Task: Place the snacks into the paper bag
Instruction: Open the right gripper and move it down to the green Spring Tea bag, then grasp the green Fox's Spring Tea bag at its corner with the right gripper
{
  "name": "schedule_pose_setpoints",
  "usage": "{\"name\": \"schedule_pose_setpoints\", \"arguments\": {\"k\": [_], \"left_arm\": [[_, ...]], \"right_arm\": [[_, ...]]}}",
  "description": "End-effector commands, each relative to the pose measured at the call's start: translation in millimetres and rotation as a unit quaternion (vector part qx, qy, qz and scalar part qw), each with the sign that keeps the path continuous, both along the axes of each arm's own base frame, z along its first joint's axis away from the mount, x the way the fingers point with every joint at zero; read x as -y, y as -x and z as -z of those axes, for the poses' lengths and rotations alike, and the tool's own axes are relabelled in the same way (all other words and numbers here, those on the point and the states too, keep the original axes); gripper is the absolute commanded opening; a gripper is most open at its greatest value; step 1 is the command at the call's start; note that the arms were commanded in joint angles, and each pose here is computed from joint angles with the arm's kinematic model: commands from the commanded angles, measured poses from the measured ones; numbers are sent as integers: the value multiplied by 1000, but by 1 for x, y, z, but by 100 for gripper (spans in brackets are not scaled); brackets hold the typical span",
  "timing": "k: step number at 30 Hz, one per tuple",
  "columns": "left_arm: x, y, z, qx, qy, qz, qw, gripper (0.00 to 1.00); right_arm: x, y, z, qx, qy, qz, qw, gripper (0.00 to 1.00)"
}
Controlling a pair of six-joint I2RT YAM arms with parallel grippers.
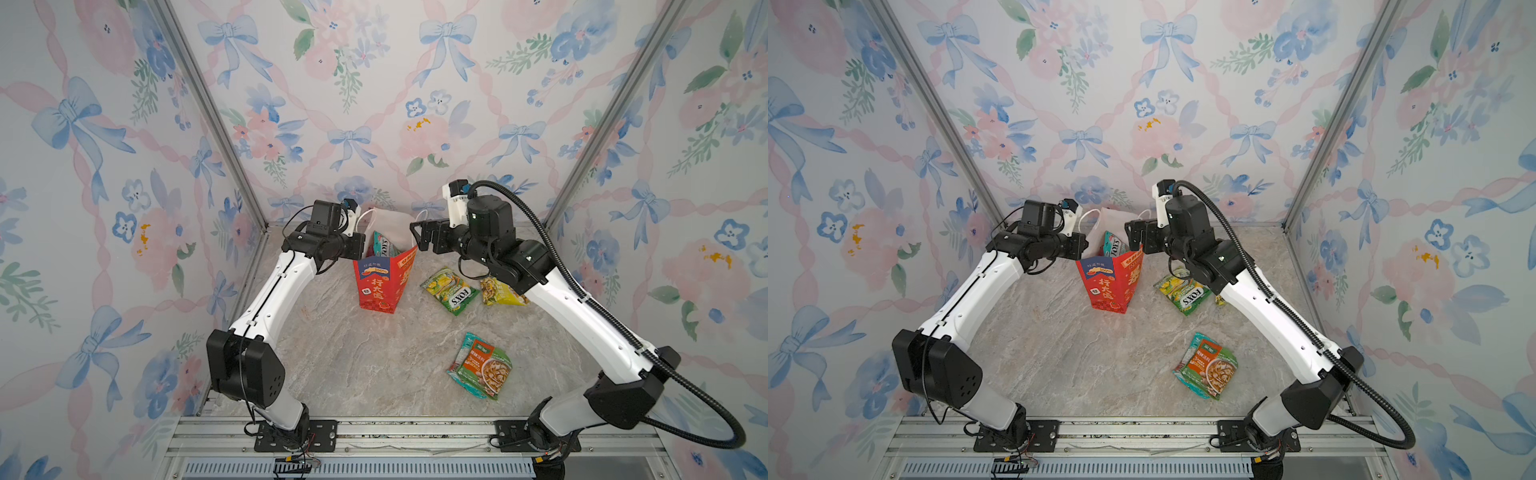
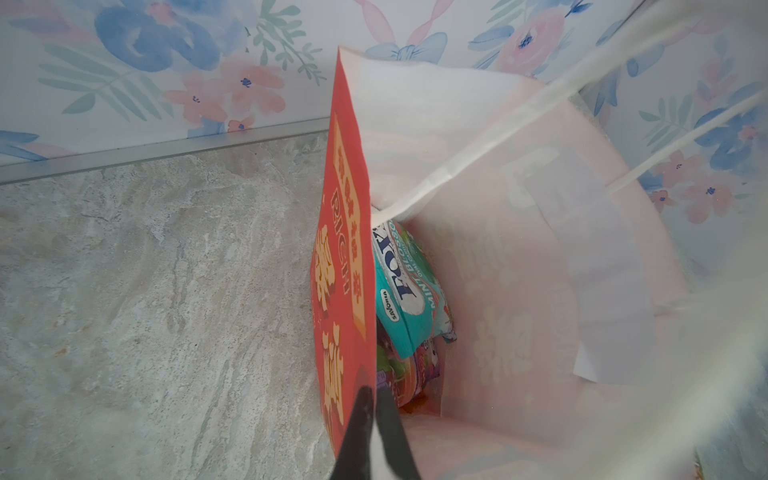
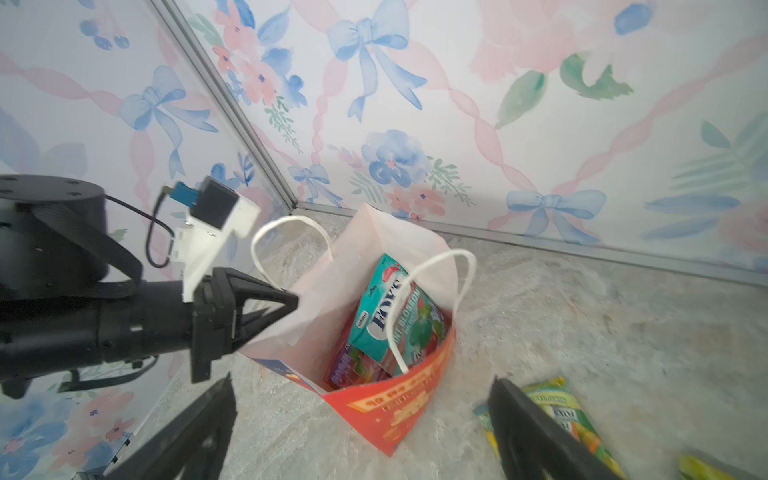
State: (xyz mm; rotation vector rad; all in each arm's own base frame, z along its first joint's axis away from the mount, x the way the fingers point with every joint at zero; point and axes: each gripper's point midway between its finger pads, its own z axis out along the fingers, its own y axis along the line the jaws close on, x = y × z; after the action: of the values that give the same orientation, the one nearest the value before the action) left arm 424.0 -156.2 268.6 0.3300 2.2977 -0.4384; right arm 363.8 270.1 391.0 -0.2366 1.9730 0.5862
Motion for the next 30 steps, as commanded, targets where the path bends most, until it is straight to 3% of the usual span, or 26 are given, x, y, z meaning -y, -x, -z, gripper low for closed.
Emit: {"name": "schedule_pose_setpoints", "arguments": {"k": [1, 5, 15, 23, 30], "left_arm": [[3, 10, 3, -11, 2, 10, 1000, 0], [2, 10, 4, -12, 1, 9, 1000, 0], [2, 11, 1, -8, 1, 10, 1000, 0], [3, 10, 4, -12, 1, 10, 1000, 0], [3, 9, 6, -14, 0, 9, 1000, 0]], "right_arm": [[34, -7, 47, -46, 4, 60, 997, 100], [76, 3, 106, -113, 11, 109, 988, 99], [148, 28, 225, -243, -47, 200, 948, 99], [160, 21, 267, -283, -92, 213, 931, 99], [159, 8, 293, -308, -105, 216, 920, 84]]}}
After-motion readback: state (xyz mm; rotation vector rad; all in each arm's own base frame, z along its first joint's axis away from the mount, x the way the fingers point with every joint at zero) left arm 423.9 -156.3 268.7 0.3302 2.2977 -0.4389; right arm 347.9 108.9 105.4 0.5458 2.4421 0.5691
